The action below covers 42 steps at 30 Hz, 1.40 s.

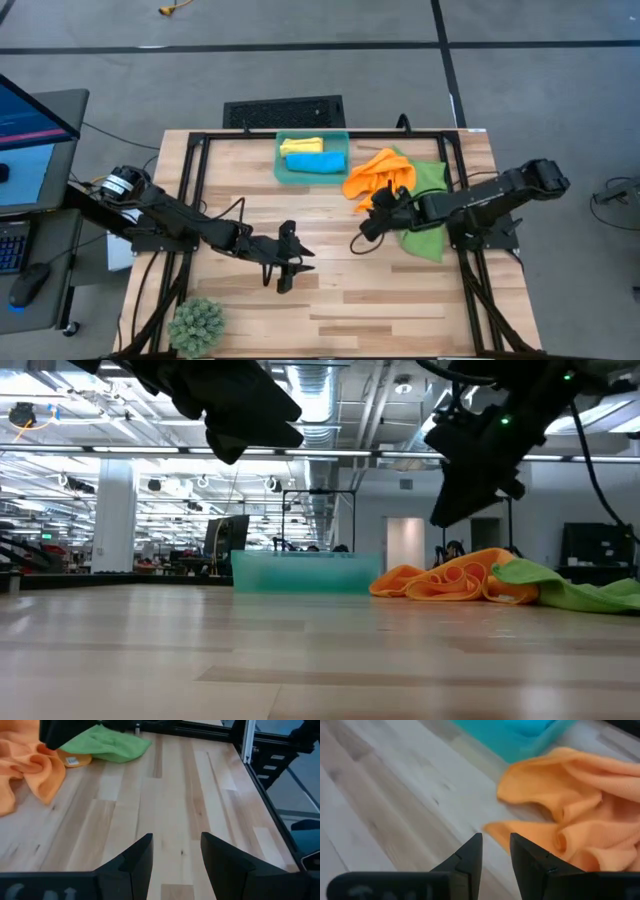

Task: Roll microfiber towels into tight, uniform cylinder then place into a basket
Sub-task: Fold the orange microfiber towel

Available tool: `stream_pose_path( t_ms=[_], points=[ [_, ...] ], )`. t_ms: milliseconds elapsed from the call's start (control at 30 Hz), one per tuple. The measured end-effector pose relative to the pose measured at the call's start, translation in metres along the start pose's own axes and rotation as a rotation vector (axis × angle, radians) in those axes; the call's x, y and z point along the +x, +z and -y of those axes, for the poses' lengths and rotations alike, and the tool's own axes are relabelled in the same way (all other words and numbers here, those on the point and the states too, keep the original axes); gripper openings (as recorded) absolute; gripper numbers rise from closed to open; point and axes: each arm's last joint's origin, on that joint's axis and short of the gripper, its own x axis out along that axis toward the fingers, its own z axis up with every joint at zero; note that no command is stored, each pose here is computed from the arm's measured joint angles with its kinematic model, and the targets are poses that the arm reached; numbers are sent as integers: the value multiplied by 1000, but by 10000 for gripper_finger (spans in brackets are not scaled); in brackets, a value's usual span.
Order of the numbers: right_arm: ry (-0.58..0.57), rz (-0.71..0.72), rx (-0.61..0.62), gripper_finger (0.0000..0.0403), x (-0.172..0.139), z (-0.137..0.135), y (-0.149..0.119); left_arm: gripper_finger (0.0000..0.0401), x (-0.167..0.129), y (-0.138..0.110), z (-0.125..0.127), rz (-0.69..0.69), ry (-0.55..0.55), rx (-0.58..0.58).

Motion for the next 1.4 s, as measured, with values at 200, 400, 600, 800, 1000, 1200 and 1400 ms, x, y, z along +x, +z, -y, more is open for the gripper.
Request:
stream_pose_path(
  t_ms=[200,400,600,800,1000,1200,1400],
  points=[
    [-17,15,49,120,15,2,7,157,0,0,0,4,12,4],
    [-100,-59,17,120,58,0,-5,157,0,0,-1,3,14,-4],
    [-105,-95,56,120,91,-3,-13,157,0,-1,-1,-4,16,-30],
    [-59,-92,84,122,101,-7,-13,157,-1,-2,4,-7,7,-43],
    [-44,-106,145,151,103,-5,-10,157,-2,-4,8,-9,-5,-27],
    [212,-184,193,167,113,-14,-4,157,-2,-3,7,-1,18,-27],
    [399,-182,131,152,104,-46,-19,157,-2,-3,7,-1,22,-30]
  ],
)
